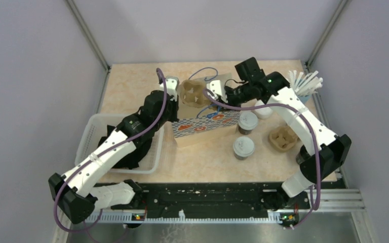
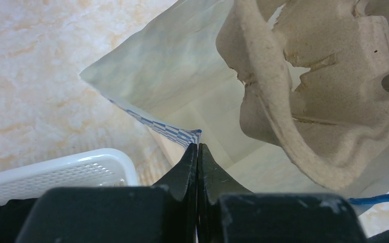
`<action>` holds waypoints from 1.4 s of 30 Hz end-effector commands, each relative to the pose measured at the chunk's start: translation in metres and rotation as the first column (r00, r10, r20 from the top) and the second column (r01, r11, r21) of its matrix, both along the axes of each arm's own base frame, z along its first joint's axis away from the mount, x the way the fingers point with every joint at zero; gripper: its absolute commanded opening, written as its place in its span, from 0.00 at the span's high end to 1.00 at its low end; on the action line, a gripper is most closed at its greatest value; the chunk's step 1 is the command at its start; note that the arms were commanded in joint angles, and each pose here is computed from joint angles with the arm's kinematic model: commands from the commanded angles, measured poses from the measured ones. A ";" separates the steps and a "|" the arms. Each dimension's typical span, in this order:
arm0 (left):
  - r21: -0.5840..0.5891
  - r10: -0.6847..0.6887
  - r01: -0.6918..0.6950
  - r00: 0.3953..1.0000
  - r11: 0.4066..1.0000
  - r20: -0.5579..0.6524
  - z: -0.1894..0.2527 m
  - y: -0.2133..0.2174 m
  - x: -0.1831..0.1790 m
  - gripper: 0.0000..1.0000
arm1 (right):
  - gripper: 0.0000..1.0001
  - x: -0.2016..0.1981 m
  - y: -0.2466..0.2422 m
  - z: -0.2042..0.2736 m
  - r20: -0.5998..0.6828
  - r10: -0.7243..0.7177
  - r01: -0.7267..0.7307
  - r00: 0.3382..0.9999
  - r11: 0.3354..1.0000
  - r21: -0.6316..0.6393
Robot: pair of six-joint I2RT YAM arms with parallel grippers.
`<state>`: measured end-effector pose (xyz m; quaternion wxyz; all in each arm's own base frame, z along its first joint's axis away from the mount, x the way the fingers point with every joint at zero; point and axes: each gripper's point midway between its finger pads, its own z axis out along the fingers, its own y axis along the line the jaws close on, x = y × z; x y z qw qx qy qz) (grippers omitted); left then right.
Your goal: Pack the takeout coffee
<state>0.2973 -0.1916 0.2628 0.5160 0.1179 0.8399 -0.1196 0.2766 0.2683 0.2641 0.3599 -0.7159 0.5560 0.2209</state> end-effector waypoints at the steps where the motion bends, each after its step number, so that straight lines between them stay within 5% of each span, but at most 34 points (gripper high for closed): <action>1: -0.003 0.036 -0.036 0.998 0.999 0.058 0.019 0.004 0.010 0.98 | 1.00 0.006 -0.002 0.009 0.070 -0.001 0.005 0.998 0.999 -0.052; 9: -0.011 0.029 -0.029 0.999 1.000 0.041 0.014 0.005 0.004 0.98 | 0.98 0.004 -0.001 0.005 0.102 -0.020 0.032 0.995 0.993 -0.114; 11: -0.012 0.027 -0.027 0.999 1.000 0.040 0.014 0.005 0.003 0.98 | 0.78 0.005 0.003 0.006 0.093 -0.060 0.070 0.994 0.992 -0.105; 14: -0.011 0.019 -0.019 0.999 1.000 0.031 0.011 0.004 0.002 0.98 | 0.33 0.004 0.011 0.023 0.086 -0.135 0.139 0.987 0.990 -0.038; 20: -0.026 0.026 -0.026 0.999 0.999 0.022 0.009 0.004 0.001 0.98 | 0.23 -0.019 0.021 0.058 -0.011 -0.219 0.218 0.976 0.964 0.154; 23: -0.025 0.030 -0.029 0.999 0.999 0.012 0.008 0.004 0.001 0.98 | 0.16 -0.012 0.025 0.087 -0.083 -0.353 0.361 0.932 0.882 0.304; 25: -0.024 0.031 -0.031 1.000 0.999 0.004 0.007 0.004 0.000 0.97 | 0.03 0.001 0.019 0.112 -0.176 -0.495 0.522 0.851 0.753 0.401; 28: -0.027 0.042 -0.042 0.999 0.999 -0.013 0.006 0.004 0.000 0.94 | 0.01 0.016 0.000 0.137 -0.403 -0.651 0.759 0.643 0.476 0.444; 31: -0.031 0.048 -0.049 0.998 0.998 -0.043 0.004 0.004 -0.002 0.88 | 0.01 0.017 -0.008 0.130 -0.533 -0.685 0.867 0.496 0.354 0.352; 34: -0.028 0.070 -0.072 0.994 0.997 -0.083 0.000 0.004 -0.004 0.80 | 0.01 0.025 -0.031 0.107 -0.571 -0.780 0.966 0.255 0.176 0.190; 38: -0.013 0.095 -0.098 0.986 0.995 -0.137 -0.005 0.004 -0.004 0.71 | 0.01 0.025 -0.032 0.066 -0.474 -0.867 0.982 0.157 0.187 -0.017; 42: 0.026 0.143 -0.141 0.971 0.990 -0.190 -0.009 0.007 -0.002 0.70 | 0.03 0.029 -0.052 0.039 -0.353 -0.935 0.986 -0.018 0.042 -0.160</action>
